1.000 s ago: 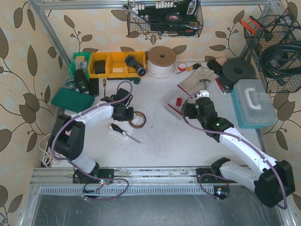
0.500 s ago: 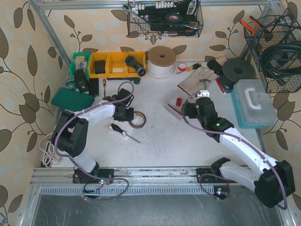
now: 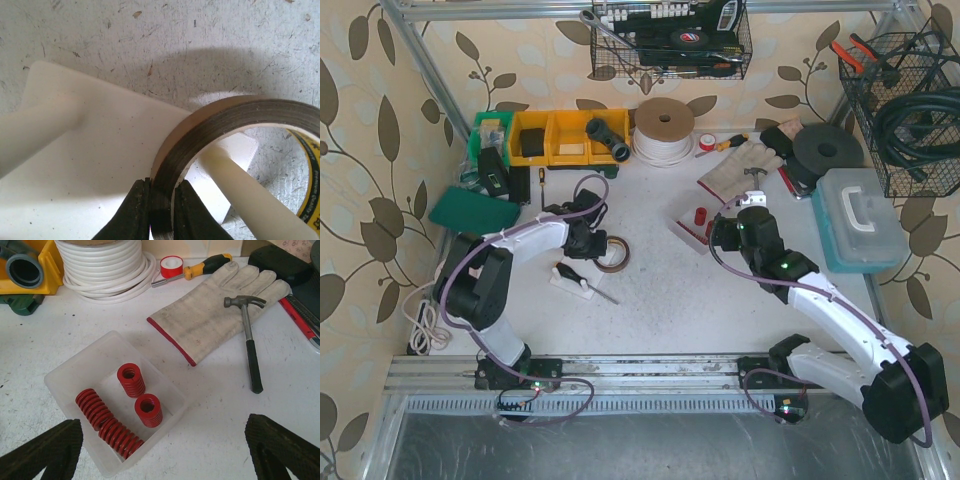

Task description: Install the large spring

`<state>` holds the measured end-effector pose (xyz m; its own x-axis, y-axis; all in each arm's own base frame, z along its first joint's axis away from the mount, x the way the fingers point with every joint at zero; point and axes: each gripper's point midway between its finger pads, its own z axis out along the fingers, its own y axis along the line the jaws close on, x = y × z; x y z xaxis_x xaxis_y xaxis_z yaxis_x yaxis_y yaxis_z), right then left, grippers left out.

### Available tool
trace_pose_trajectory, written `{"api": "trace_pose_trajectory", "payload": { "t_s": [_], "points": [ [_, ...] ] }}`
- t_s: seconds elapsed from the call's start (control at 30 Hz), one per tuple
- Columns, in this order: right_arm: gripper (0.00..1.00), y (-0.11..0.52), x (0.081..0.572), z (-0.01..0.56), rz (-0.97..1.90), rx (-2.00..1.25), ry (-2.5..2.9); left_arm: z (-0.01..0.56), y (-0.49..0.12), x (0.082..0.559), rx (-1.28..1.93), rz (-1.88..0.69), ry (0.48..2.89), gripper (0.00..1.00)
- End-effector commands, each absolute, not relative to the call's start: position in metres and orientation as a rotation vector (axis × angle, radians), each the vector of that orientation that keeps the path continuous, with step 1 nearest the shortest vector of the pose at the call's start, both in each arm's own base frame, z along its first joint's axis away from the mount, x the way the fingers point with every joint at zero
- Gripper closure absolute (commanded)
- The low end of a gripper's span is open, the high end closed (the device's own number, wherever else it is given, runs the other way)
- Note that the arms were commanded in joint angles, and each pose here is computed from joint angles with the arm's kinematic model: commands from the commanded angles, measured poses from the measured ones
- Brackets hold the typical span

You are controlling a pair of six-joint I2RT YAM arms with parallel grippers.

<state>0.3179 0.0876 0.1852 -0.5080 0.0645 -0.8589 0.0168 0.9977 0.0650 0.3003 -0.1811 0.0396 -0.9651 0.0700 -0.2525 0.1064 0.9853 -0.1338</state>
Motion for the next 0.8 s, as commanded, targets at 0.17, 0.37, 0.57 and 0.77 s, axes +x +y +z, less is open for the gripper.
{"api": "trace_pose_trajectory", "payload": {
  "t_s": [0.17,0.37,0.57,0.77],
  "points": [
    [0.12,0.084,0.316,0.187,0.042,0.067,2.083,0.1,-0.184,0.314,0.108,-0.25,2.731,0.98],
    [0.12,0.088,0.317,0.188,0.06,0.051,2.085,0.148,-0.18,0.338,0.03,-0.246,2.546,1.0],
    [0.12,0.089,0.318,0.185,0.052,0.046,2.09,0.188,-0.159,0.384,-0.079,-0.161,2.373,1.0],
    [0.12,0.093,0.318,0.191,0.069,0.041,2.07,0.168,-0.129,0.431,-0.215,-0.154,2.381,1.0]
  ]
}}
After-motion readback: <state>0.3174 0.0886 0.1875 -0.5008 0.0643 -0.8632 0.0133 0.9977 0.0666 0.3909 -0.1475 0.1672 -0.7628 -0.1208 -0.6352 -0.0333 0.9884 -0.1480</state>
